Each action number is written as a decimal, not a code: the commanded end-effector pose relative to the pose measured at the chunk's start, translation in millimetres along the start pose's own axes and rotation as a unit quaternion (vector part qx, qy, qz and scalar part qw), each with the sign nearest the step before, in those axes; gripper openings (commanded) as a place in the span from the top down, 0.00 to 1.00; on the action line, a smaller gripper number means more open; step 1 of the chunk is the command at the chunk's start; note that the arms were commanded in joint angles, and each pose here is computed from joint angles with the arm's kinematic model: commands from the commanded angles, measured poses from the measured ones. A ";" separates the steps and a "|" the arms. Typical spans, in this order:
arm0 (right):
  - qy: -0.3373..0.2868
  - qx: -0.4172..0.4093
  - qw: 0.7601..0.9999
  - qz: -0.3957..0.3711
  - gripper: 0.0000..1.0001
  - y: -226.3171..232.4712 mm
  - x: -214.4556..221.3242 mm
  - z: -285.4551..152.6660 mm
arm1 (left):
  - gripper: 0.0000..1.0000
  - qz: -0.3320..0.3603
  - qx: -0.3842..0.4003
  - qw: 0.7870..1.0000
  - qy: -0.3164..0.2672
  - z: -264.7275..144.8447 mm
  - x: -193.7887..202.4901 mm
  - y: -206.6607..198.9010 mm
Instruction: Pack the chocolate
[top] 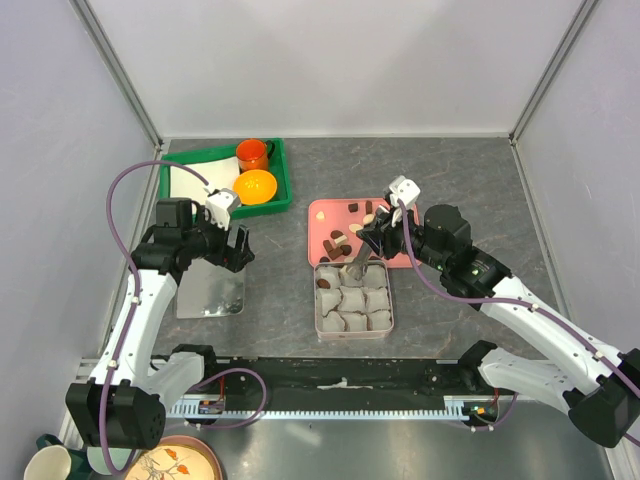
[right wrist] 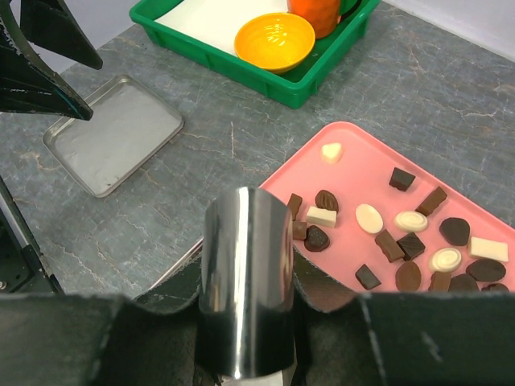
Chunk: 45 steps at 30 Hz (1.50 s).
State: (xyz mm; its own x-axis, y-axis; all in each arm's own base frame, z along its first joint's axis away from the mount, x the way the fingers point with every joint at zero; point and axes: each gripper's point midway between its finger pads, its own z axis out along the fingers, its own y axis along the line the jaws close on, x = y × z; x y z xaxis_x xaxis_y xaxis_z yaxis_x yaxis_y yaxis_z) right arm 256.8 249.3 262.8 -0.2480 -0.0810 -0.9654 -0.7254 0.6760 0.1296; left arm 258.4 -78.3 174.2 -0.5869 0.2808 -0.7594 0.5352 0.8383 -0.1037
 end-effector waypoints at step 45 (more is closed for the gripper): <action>-0.099 0.190 0.976 -0.039 0.73 -97.7 -52.9 105.6 | 0.05 0.029 -0.014 0.999 -0.021 -10.8 -9.7 3.0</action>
State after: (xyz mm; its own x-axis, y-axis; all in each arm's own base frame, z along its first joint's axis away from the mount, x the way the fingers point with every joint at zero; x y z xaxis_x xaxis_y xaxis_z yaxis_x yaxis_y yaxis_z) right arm 383.8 271.7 238.6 -0.1721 -0.0771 -0.9820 -0.5085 0.8608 0.0216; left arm 256.2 -76.9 179.7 -0.5706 0.2817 -0.7714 0.5333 0.8414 -0.0873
